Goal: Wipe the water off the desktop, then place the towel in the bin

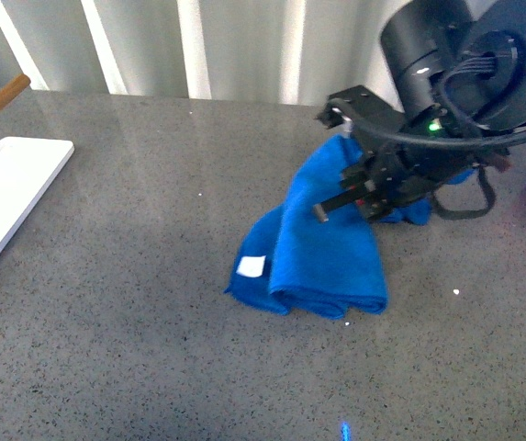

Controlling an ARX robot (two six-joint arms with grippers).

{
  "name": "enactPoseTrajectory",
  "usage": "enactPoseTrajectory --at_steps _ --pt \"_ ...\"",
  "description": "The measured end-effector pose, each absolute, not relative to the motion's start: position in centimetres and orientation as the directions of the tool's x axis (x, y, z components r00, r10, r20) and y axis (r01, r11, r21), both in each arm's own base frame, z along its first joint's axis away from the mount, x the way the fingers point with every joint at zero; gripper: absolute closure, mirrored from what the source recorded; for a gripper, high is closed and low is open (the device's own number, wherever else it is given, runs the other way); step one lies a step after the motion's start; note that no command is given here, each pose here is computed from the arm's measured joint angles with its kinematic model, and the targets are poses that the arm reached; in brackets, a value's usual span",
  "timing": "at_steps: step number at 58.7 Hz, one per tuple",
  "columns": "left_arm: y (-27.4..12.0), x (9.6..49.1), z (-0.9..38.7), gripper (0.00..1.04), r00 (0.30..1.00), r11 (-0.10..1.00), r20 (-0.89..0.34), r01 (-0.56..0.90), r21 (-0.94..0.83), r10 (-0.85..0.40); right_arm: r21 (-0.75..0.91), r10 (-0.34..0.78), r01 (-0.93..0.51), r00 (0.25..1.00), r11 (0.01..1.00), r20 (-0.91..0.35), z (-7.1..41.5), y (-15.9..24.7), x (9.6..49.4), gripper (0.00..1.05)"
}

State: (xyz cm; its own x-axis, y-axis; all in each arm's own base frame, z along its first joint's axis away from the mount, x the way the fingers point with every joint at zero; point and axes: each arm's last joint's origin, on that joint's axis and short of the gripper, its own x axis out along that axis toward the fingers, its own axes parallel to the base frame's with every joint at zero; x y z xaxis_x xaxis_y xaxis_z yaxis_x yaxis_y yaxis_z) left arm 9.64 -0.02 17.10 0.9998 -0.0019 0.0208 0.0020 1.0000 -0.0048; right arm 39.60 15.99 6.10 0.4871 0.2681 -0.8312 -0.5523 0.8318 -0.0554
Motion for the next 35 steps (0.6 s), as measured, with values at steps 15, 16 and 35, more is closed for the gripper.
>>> enactPoseTrajectory --at_steps 15,16,35 --pt "0.0 9.6 17.1 0.07 1.0 1.0 0.021 0.002 -0.005 -0.002 0.0 0.372 -0.659 0.424 0.752 -0.825 7.1 19.1 36.2 1.02" --pt "0.0 9.6 17.1 0.07 1.0 1.0 0.021 0.002 -0.005 -0.002 0.001 0.371 -0.657 0.423 0.754 -0.827 7.2 19.1 36.1 1.02" --pt "0.0 9.6 17.1 0.07 1.0 1.0 0.021 0.002 -0.005 -0.002 -0.003 0.351 -0.611 0.459 0.792 -0.816 9.9 15.7 33.2 1.02"
